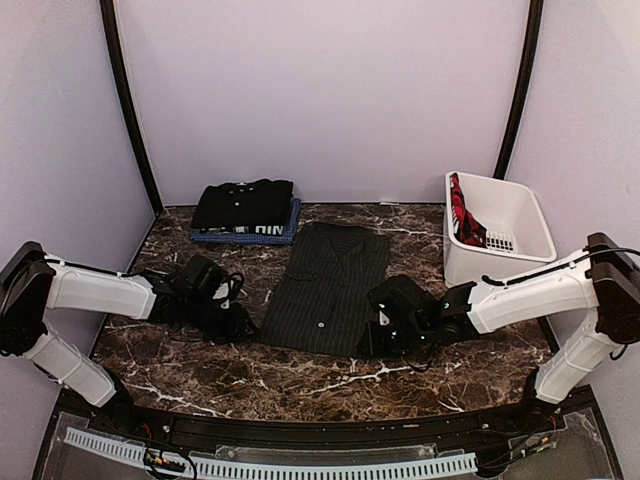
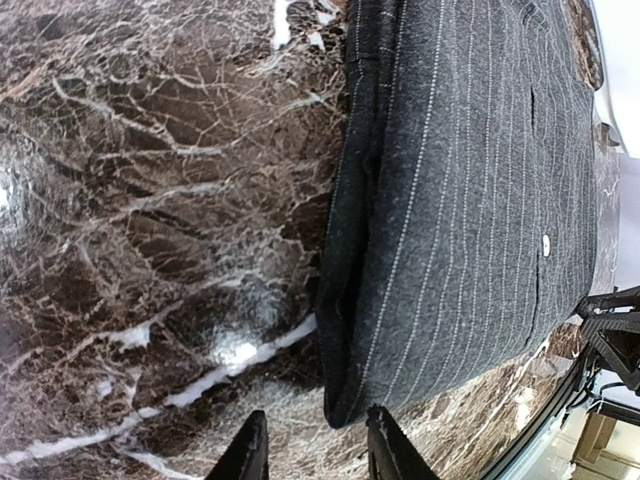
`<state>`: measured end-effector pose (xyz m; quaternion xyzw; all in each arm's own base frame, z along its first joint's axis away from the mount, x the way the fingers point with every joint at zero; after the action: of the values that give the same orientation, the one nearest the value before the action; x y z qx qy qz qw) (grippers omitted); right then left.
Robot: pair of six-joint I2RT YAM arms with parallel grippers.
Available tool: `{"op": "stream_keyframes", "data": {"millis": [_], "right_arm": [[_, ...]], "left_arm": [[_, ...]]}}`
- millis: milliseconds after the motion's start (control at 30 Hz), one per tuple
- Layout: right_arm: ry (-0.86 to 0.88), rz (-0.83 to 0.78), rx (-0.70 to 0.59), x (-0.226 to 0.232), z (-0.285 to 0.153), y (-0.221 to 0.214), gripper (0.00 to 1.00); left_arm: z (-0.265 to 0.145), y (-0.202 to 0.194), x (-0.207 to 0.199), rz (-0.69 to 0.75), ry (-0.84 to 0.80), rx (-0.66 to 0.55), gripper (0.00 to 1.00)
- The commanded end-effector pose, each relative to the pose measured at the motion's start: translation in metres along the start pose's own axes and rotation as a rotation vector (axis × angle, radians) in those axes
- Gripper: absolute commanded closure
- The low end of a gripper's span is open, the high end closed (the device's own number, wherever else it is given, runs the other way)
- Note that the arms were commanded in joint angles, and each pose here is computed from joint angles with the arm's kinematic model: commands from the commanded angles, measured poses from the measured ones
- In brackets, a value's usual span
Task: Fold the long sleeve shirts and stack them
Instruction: Move the 2/3-rectangle-folded shirt to the center of the board.
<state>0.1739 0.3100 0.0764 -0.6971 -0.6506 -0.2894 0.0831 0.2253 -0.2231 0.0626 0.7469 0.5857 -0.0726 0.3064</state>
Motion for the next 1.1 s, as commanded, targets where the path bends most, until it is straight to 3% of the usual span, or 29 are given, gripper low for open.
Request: {"op": "stream_keyframes", "data": {"millis": [0, 333, 533, 833, 1067], "right_arm": [[0.045, 0.032, -0.065, 0.018, -0.003, 0.011, 0.80], [-0.038, 0.073, 0.011, -0.023, 0.017, -0.021, 0.83], [-0.052, 0.062, 0.006, -0.022, 0.010, -0.029, 0.82], [-0.077, 0.102, -0.053, -0.040, -0.015, -0.030, 0.72], [-0.042, 0.117, -0.063, -0.042, -0.009, -0.031, 0.69]], "left_arm": [[-0.001, -0.006, -0.001, 0.006, -0.013, 0.001, 0.68], [-0.002, -0.011, -0.006, 0.005, -0.065, -0.003, 0.68], [-0.003, -0.007, -0.014, 0.017, -0.098, -0.023, 0.68], [0.003, -0.005, -0.013, 0.030, -0.093, -0.016, 0.69], [0.010, -0.002, -0.015, 0.033, -0.095, -0.003, 0.72]]}}
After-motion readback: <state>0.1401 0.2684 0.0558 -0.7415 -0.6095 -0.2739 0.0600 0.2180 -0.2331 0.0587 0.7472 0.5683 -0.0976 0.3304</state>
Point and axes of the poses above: each gripper's point midway between its finger pads, its own z axis out along the fingers, its own x axis along the line the jaws close on, y = z × x, the point moved 3 cm from there along -z, back along the fingers, and after that the axes turned 14 degrees about z, right-handed, at the moved point
